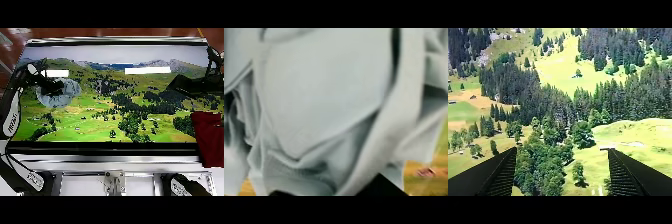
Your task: Fold the shirts.
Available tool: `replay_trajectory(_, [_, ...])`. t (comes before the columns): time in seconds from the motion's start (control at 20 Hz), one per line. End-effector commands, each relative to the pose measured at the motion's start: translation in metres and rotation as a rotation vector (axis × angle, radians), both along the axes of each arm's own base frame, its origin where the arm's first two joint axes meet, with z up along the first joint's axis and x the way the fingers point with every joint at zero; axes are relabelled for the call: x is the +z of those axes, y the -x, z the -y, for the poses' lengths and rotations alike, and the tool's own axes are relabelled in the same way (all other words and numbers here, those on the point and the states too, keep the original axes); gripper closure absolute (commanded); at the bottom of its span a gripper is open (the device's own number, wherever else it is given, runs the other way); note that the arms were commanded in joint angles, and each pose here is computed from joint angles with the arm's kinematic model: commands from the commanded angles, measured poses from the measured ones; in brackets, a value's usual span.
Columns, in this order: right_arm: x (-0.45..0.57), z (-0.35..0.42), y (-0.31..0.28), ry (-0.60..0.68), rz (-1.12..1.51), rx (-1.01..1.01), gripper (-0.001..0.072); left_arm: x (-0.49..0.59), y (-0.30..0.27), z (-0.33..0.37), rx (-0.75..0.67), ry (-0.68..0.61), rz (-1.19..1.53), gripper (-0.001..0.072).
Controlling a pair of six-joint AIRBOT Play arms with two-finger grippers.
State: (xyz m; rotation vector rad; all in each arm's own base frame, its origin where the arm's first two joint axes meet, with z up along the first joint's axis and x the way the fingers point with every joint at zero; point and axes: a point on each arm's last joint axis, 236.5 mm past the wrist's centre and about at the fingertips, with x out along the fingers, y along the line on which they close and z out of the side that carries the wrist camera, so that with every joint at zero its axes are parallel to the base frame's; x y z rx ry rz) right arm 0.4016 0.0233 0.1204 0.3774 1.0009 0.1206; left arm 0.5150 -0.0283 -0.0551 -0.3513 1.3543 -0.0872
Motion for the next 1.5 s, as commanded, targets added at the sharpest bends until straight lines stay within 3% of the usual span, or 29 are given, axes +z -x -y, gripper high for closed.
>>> replay_trajectory(0.0, [0.005,0.002,-0.006,0.015,0.037,0.008,0.0038,0.081,0.009,0.034,-0.162,0.038,0.121,0.0668])
replay_trajectory(0.05, [0.004,0.001,-0.004,0.026,0.033,0.028,0.0040,0.121,0.015,0.050,-0.205,0.029,0.202,0.0668])
replay_trajectory(0.15, [0.005,-0.002,0.008,0.044,0.012,0.079,0.0146,0.195,0.040,0.091,-0.300,0.024,0.352,0.0668])
replay_trajectory(0.35, [0.020,-0.012,0.051,0.065,-0.033,0.169,0.0144,0.266,0.114,0.187,-0.505,0.084,0.465,0.0668])
replay_trajectory(0.7, [0.014,0.009,0.138,0.201,-0.276,0.248,0.0107,0.147,0.246,0.374,-0.845,0.180,0.245,0.0666])
replay_trajectory(0.75, [0.013,0.013,0.139,0.215,-0.283,0.247,0.0105,0.121,0.263,0.395,-0.883,0.183,0.216,0.0561])
replay_trajectory(0.8, [0.013,0.014,0.137,0.220,-0.275,0.244,0.0035,0.103,0.276,0.408,-0.911,0.180,0.179,0.0223])
replay_trajectory(0.85, [0.013,0.015,0.132,0.226,-0.259,0.239,0.0033,0.087,0.281,0.412,-0.904,0.167,0.130,-0.0004])
replay_trajectory(1.05, [-0.005,0.033,0.115,0.281,-0.293,0.219,0.0034,0.081,0.245,0.348,-0.803,0.105,0.002,-0.0001])
replay_trajectory(1.25, [-0.048,0.030,0.101,0.230,-0.418,0.266,0.0034,0.106,0.194,0.247,-0.591,0.097,-0.004,-0.0001])
replay_trajectory(1.45, [-0.115,0.018,0.112,0.147,-0.573,0.331,0.0034,0.044,0.239,0.182,-0.402,0.141,-0.174,-0.0001])
